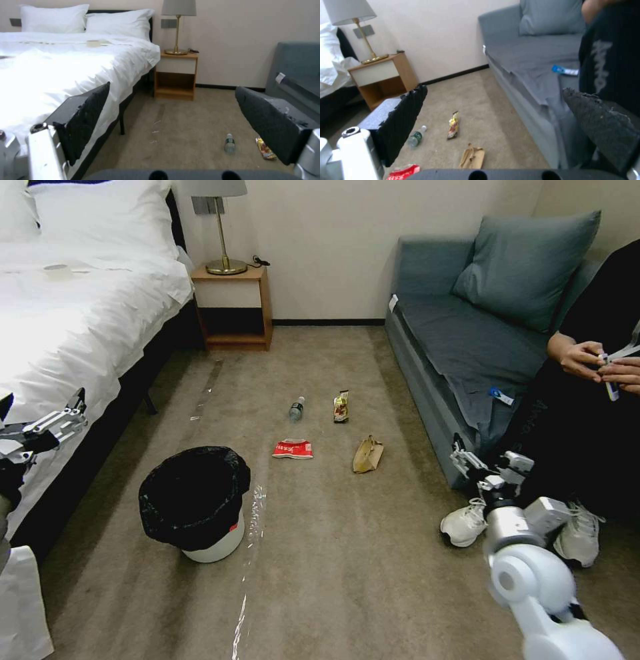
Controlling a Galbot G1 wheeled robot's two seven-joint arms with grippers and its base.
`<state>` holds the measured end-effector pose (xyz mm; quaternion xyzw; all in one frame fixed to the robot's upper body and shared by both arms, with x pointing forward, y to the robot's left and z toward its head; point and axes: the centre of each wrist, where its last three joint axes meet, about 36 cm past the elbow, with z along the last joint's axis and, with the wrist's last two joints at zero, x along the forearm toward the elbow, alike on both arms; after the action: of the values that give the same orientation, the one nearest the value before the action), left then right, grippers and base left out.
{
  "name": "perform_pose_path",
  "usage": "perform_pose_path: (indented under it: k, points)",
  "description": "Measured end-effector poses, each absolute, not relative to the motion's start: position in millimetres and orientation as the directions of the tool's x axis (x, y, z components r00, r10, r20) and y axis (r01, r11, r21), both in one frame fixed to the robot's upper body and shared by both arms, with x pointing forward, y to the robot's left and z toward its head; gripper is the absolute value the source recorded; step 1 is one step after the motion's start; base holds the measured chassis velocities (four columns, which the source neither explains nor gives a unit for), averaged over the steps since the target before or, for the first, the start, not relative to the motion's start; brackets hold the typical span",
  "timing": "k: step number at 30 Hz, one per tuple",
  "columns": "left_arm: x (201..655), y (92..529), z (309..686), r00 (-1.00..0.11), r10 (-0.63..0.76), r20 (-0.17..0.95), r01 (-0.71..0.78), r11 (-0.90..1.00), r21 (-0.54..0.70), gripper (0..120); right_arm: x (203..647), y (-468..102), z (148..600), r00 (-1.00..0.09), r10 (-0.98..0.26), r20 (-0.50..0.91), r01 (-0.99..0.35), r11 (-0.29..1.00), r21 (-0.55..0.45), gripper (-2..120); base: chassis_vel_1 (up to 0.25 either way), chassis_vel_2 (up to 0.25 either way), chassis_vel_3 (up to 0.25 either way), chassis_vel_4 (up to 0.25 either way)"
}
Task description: Pick up the trash bin, then pick up the garbage on the floor and place it into the trash bin.
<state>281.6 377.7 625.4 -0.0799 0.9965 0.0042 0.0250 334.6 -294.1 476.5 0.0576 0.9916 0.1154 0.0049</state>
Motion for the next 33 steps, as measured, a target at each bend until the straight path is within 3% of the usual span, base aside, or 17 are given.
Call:
perform_pose_path:
  k: [4,13,23,33]
  points:
    - [289,391,618,-0.984,-0.178,-0.017,-0.178,0.984,0.015,100,316,-289,492,-0.995,0.098,0.024,0.101,0.98,0.17,100,0.0,0.0,0.0,0.0]
    - [307,429,590,-0.967,-0.243,0.076,-0.241,0.97,0.035,99,319,-282,478,-0.994,0.091,0.065,0.101,0.98,0.173,100,0.0,0.0,0.0,0.0]
    - [326,515,512,-0.899,-0.371,0.231,-0.358,0.929,0.098,98,327,-271,451,-0.989,0.099,0.114,0.118,0.976,0.18,100,0.0,0.0,0.0,0.0]
    - [328,519,507,-0.896,-0.374,0.24,-0.36,0.927,0.101,98,322,-267,443,-0.987,0.111,0.117,0.131,0.974,0.183,100,0.0,0.0,0.0,0.0]
